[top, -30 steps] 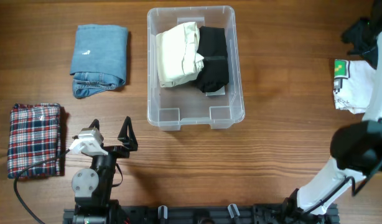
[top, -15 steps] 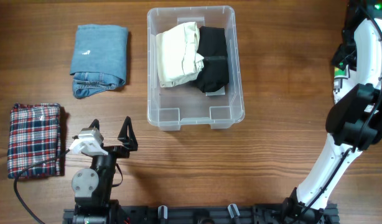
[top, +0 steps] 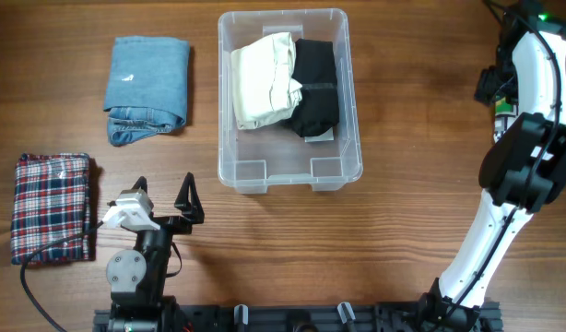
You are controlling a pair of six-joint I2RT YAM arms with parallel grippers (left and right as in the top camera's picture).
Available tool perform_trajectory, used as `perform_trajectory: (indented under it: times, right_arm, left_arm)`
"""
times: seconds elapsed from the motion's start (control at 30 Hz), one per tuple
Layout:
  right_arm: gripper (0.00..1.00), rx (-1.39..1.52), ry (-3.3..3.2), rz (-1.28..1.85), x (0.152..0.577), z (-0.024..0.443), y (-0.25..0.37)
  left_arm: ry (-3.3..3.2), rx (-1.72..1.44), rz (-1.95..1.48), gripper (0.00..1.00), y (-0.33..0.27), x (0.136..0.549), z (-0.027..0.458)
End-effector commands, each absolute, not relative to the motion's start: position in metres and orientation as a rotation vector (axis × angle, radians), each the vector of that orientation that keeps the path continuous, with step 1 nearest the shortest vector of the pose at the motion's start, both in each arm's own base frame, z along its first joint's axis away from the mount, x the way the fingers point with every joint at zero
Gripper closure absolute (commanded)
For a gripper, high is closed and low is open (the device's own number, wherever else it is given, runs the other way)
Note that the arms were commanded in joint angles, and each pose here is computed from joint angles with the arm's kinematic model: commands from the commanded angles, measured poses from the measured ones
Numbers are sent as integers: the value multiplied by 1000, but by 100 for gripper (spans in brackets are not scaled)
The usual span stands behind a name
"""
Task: Pack container
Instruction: 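Reach the right gripper to the white green-print shirt and grasp it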
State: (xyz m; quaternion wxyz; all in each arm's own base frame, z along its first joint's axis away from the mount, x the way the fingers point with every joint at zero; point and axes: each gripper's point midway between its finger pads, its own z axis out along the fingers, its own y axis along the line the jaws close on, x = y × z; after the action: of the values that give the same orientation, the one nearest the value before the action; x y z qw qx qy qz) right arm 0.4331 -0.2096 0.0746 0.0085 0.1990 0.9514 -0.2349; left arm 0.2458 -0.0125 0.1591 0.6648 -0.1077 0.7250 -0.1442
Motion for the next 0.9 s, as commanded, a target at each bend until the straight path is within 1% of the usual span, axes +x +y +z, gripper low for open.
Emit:
perform_trajectory:
  times: [0.0,0.23,0.4,0.47,0.63,0.87]
  right_arm:
    - [9,584,3026,-707,432,54,-211]
    - [9,599,3090,-688,421,31,-221]
    - [8,597,3090,-681,422,29,-223]
    - [8,578,3108,-619,421,26,-223]
    - [8,628,3113,-588,415,22,-233]
    - [8,603,3129,-495,415,15,-232]
  left_arm:
    - [1642,-245,-292,0,-8,246,155]
    - [1642,-245,-292,0,-8,246,155]
    - [1642,-245,-292,0,-8,246,155]
    - [1642,-245,-291,0,-8,246,155]
    - [1642,-245,-292,0,-8,246,155]
    - [1642,-245,-291,0,-8,246,155]
